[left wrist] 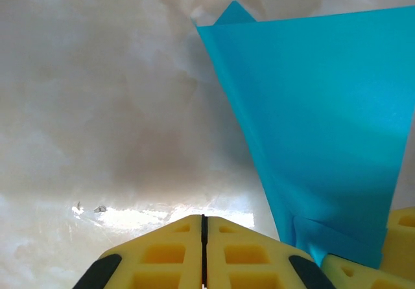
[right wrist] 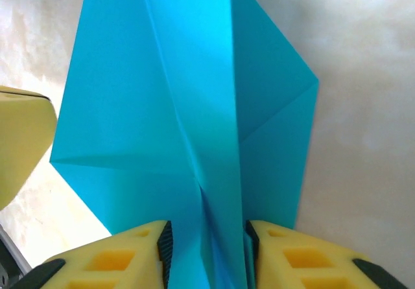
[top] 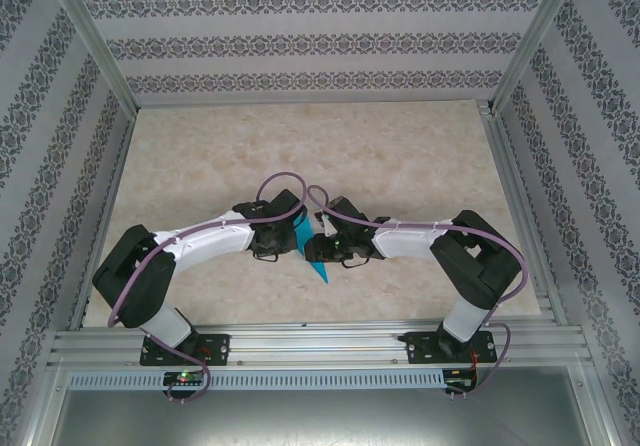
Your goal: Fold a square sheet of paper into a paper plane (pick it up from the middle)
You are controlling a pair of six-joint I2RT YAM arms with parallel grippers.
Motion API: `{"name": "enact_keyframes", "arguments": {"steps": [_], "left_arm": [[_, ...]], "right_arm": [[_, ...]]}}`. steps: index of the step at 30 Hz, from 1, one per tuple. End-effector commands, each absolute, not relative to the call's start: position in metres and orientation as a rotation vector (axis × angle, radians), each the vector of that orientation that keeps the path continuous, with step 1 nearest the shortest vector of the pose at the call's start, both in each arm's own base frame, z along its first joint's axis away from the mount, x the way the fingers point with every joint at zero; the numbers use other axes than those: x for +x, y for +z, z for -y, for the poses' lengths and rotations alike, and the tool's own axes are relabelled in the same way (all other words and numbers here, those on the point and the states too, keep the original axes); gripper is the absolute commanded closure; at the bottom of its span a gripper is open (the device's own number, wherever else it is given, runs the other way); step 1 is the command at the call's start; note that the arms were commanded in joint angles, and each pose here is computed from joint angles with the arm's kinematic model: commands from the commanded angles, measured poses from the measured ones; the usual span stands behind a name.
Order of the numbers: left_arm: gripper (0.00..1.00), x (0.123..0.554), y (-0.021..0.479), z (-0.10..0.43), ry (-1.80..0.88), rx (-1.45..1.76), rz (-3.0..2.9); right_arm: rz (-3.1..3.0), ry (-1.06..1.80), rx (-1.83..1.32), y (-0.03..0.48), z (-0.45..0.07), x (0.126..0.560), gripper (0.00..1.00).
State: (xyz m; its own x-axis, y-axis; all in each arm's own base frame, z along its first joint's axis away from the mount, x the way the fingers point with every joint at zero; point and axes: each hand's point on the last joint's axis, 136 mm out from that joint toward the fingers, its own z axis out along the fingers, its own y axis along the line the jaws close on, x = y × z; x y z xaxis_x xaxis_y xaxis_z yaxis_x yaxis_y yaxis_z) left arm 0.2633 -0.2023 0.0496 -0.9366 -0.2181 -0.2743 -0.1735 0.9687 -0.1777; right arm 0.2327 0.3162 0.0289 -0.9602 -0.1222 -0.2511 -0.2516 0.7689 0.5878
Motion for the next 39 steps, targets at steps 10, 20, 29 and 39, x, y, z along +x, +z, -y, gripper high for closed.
{"name": "enact_keyframes", "arguments": {"steps": [10,20,29,39], "left_arm": [[0.93,0.271,0.053,0.197,-0.231,-0.328,-2.775],[0.92,0.270,0.058,0.194,-0.239,-0.339,-2.752],[0.91,0.271,0.064,0.191,-0.246,-0.358,-2.724],[0.87,0.271,0.090,0.176,-0.281,-0.412,-2.594]], "right_arm": [[-2.702,0.964,-0.365,0.047,-0.328,0.240,0.64],[-2.764,0.867,-0.404,0.028,-0.330,0.236,0.64],[-2.791,0.838,-0.411,0.019,-0.332,0.234,0.66],[-2.771,0.848,-0.369,0.035,-0.336,0.240,0.83]]}}
